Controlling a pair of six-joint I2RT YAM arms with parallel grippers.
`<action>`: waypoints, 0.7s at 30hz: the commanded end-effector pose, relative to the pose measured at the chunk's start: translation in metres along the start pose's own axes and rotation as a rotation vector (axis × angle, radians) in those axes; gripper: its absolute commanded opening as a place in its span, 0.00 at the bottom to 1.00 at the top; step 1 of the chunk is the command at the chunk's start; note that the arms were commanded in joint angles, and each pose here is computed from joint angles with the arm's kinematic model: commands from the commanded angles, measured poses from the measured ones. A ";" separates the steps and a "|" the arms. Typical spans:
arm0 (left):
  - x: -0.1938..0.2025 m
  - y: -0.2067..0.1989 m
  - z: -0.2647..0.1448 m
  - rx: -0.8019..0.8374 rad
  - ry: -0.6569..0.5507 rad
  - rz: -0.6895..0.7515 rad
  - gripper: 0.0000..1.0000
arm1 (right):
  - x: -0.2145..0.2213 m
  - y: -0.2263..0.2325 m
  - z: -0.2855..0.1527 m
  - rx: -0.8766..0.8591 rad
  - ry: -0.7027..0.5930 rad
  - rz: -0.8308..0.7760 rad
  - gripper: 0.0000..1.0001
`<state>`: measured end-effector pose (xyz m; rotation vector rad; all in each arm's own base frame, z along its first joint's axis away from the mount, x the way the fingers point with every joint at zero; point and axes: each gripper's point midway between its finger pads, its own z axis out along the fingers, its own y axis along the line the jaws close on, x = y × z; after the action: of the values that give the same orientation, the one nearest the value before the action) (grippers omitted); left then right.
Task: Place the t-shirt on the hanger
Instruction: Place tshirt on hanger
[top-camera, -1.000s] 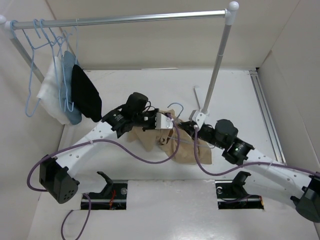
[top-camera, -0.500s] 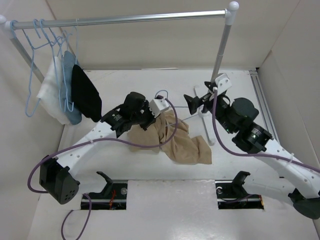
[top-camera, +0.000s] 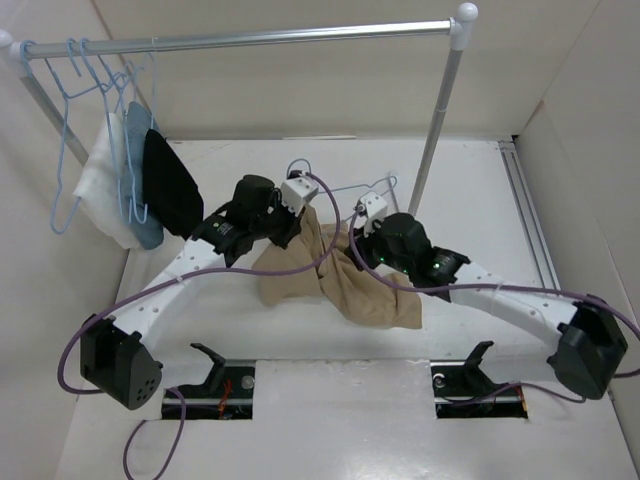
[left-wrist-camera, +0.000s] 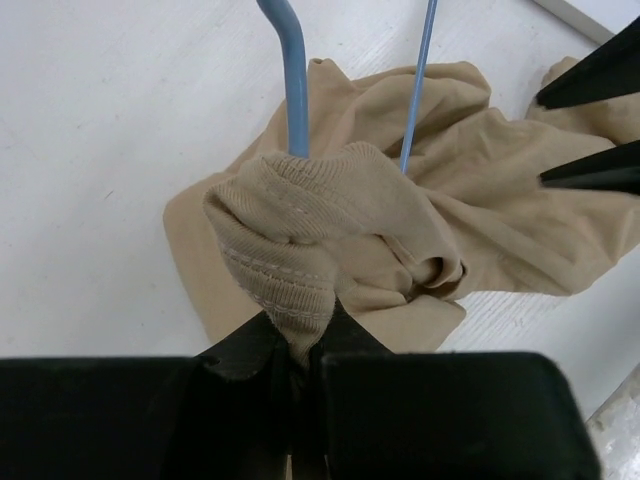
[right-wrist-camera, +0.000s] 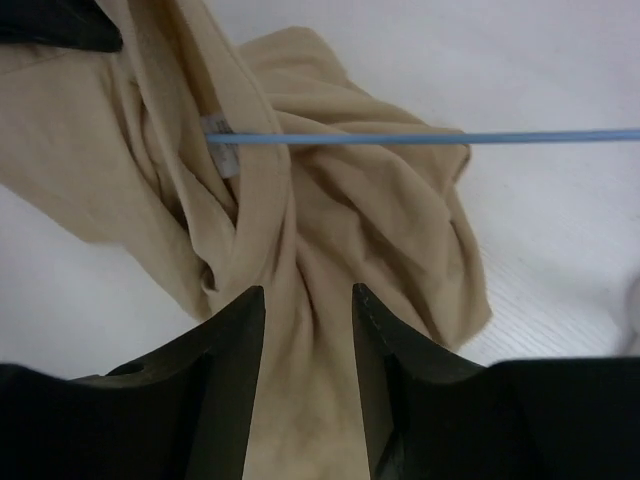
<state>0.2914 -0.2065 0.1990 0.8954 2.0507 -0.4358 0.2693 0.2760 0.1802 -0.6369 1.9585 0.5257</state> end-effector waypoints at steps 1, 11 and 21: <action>-0.036 0.001 -0.011 -0.009 -0.117 0.001 0.00 | -0.069 0.030 0.011 -0.120 -0.205 0.040 0.46; -0.050 0.020 -0.012 -0.065 -0.149 0.023 0.00 | -0.014 0.050 0.047 -0.217 -0.032 0.046 0.48; -0.055 0.028 -0.011 -0.082 -0.159 0.005 0.00 | 0.008 0.049 0.069 -0.190 0.069 0.092 0.40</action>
<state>0.3127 -0.1994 0.2102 0.8389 2.0263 -0.3915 0.2758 0.3409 0.1272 -0.7242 2.0621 0.7267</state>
